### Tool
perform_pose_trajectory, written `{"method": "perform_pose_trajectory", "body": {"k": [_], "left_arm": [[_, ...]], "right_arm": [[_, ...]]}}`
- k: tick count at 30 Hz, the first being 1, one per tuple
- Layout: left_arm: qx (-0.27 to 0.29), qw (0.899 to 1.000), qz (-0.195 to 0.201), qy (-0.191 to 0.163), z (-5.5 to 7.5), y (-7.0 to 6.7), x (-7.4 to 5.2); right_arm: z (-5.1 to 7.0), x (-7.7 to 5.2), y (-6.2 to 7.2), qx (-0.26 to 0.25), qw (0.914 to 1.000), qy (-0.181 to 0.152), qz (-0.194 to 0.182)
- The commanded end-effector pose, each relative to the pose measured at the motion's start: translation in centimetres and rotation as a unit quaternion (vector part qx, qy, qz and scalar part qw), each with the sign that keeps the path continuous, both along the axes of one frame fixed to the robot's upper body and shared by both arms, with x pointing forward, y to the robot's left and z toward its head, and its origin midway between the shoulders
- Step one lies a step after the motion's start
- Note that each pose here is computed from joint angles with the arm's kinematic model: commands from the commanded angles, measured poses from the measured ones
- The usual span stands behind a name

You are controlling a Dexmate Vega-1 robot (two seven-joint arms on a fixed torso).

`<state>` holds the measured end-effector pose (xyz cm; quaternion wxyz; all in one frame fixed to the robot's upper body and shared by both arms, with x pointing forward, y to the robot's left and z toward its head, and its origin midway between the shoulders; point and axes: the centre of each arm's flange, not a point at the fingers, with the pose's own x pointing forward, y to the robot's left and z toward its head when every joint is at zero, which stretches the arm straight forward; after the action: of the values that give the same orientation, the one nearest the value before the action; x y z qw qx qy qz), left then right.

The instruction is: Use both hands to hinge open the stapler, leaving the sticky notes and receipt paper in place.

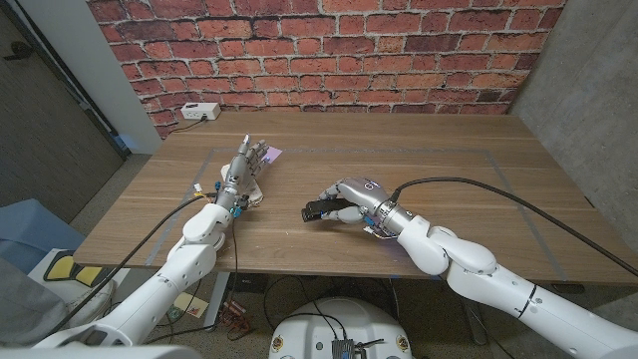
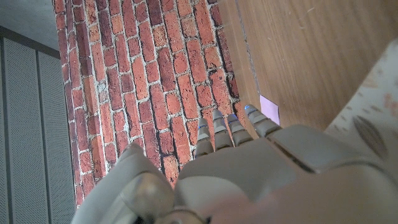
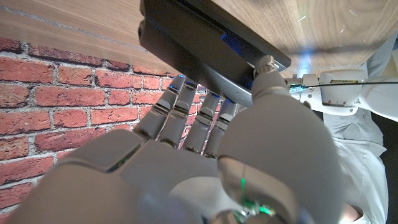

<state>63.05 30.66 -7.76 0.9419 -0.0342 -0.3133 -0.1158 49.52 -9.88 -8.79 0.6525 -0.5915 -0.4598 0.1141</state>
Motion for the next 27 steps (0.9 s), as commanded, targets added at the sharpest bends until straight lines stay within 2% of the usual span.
{"method": "perform_pose_trajectory", "body": {"k": [1, 7, 15, 18, 27], "left_arm": [[0.005, 1.000, 0.002, -0.019, 0.4, -0.8, -1.1], [0.010, 1.000, 0.001, -0.028, 0.7, -1.2, -2.0], [0.013, 0.999, -0.006, -0.035, 0.7, -1.4, -2.7], [0.009, 0.999, -0.015, -0.033, 0.7, -1.7, -2.9], [0.028, 0.998, -0.031, -0.050, 1.9, -2.3, -4.1]], "right_arm": [[0.5, -0.4, -1.3, 0.058, 0.9982, -0.003, 0.013], [0.7, 0.0, -1.8, 0.107, 0.9939, -0.002, 0.024], [1.0, 0.3, -1.9, 0.137, 0.9902, 0.004, 0.027], [1.1, 0.4, -1.9, 0.151, 0.9879, 0.015, 0.029], [1.9, 0.9, -1.8, 0.188, 0.9813, 0.030, 0.027]]}}
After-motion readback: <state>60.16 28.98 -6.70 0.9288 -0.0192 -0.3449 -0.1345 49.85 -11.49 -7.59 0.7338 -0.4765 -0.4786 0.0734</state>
